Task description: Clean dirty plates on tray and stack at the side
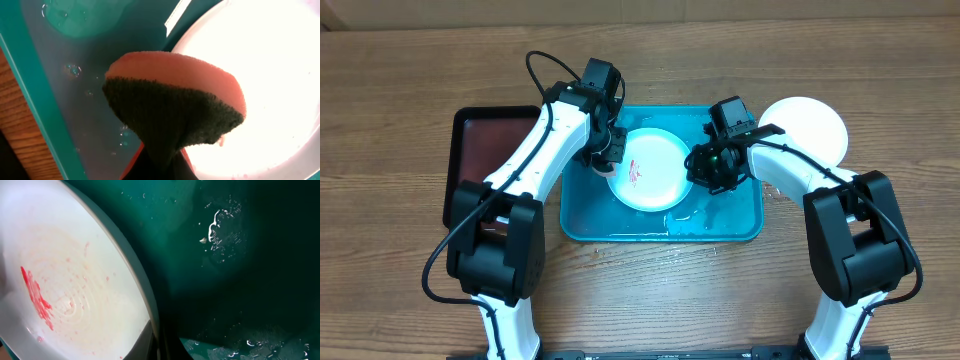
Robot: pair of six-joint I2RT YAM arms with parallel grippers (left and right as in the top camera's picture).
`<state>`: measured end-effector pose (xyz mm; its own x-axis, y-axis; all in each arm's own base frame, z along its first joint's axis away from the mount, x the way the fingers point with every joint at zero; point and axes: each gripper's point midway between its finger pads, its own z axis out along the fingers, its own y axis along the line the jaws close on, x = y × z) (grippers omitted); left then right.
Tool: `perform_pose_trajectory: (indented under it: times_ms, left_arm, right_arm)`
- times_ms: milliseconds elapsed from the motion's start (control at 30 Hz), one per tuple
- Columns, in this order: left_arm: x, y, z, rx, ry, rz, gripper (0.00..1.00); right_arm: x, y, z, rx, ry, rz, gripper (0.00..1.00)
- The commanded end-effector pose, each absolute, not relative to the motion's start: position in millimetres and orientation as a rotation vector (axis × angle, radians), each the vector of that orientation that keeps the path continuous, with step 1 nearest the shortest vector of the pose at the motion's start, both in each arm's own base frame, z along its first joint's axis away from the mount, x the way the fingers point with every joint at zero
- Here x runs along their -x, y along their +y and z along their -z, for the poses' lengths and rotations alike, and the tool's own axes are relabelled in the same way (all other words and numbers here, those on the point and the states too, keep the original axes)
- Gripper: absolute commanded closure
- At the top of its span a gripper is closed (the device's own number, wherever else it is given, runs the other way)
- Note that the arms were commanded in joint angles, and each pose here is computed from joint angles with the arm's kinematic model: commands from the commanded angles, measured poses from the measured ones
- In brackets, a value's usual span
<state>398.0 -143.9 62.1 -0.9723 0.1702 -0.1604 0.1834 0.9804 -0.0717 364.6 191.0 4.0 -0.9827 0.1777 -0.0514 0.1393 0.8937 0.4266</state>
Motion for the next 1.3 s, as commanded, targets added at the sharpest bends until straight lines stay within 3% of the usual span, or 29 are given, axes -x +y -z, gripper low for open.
perform_pose_trajectory:
  times_ms: [0, 800, 1267]
  left_arm:
    - [-402.7, -155.7, -77.4, -0.293, 2.92, 0.176, 0.96]
    - [-374.6, -171.3, -4.1, -0.168, 3.077, -0.037, 0.96]
    - [-350.2, -239.3, -11.4, -0.603, 3.052, 0.571, 0.96]
  right_arm:
    - [-347.8, 183.2, 22.9, -0.249, 3.05, -0.58, 0.96]
    - [-348.1, 183.4, 22.8, -0.248, 3.048, -0.582, 0.96]
    - [-348.1, 184.0, 22.5, -0.246, 3.048, -0.588, 0.96]
